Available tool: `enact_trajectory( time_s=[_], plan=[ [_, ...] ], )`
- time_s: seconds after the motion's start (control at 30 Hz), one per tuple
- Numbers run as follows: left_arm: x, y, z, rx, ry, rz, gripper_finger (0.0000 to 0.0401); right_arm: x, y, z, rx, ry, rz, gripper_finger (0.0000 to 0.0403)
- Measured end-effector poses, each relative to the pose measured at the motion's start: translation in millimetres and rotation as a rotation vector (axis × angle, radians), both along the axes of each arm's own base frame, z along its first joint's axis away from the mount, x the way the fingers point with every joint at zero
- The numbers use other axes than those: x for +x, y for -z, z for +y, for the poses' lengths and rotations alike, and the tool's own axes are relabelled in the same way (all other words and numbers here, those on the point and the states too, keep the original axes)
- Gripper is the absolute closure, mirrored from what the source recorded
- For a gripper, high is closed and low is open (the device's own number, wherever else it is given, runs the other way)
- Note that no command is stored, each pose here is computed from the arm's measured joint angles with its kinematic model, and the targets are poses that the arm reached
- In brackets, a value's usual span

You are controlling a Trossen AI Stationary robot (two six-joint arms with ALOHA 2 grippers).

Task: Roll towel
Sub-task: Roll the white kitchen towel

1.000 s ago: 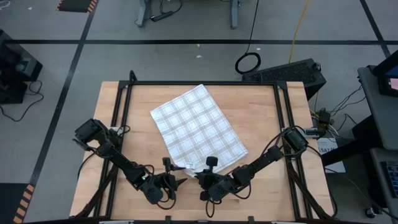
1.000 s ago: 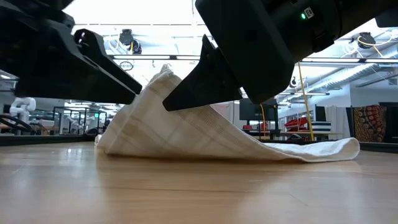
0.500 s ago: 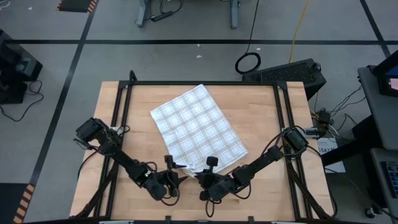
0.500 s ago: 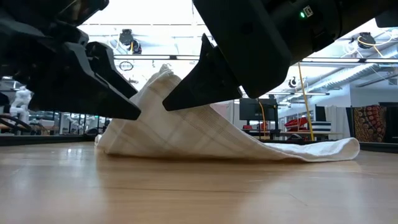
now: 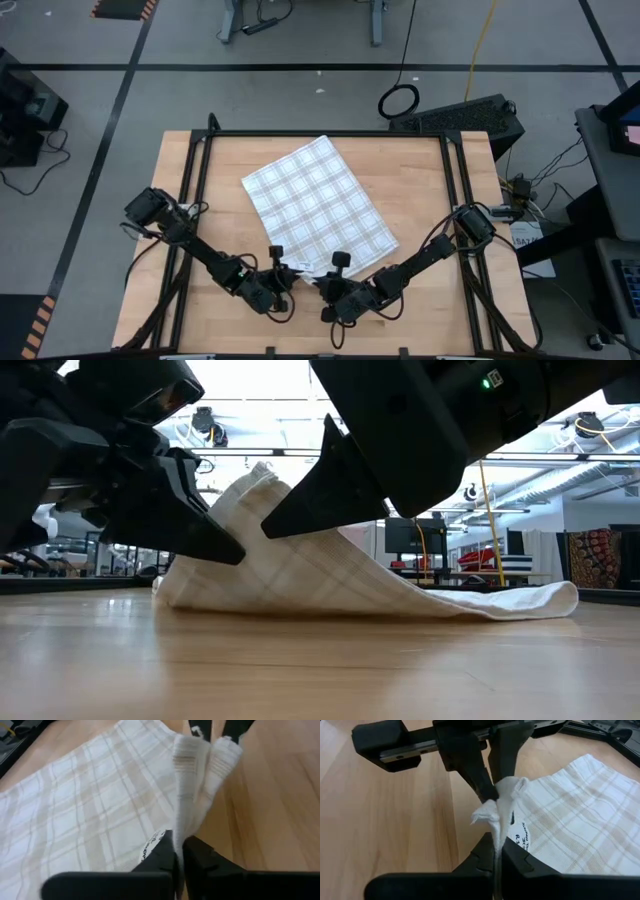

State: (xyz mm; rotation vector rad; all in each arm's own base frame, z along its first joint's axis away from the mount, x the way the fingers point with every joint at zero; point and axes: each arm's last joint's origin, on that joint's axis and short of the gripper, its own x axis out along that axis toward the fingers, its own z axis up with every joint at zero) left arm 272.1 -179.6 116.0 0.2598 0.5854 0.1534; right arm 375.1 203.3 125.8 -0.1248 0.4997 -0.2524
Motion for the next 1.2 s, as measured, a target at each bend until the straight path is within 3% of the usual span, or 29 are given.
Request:
enact_trajectory(
  time_s=[0.37, 0.8, 1.0, 1.2],
  plan=[
    [1.6, -1.4, -1.7, -0.003, 0.054, 0.005, 0.0394, -0.3, 0.7, 0.8, -0.006, -0.036, 0.02, 0.0394],
    [9.2, 0.0, 7.5, -0.083, 0.102, 0.054, 0.0394, -0.4, 1.0, 1.8, -0.11, -0.124, 0.062, 0.0307],
    [14.1, 0.7, 14.2, -0.13, 0.133, 0.084, 0.0394, 3.1, -4.6, 3.9, -0.175, -0.172, 0.021, 0.0314],
    [16.8, 1.0, 18.5, -0.141, 0.138, 0.094, 0.0394, 4.1, -6.3, 4.3, -0.199, -0.186, 0.01, 0.0345]
  ],
)
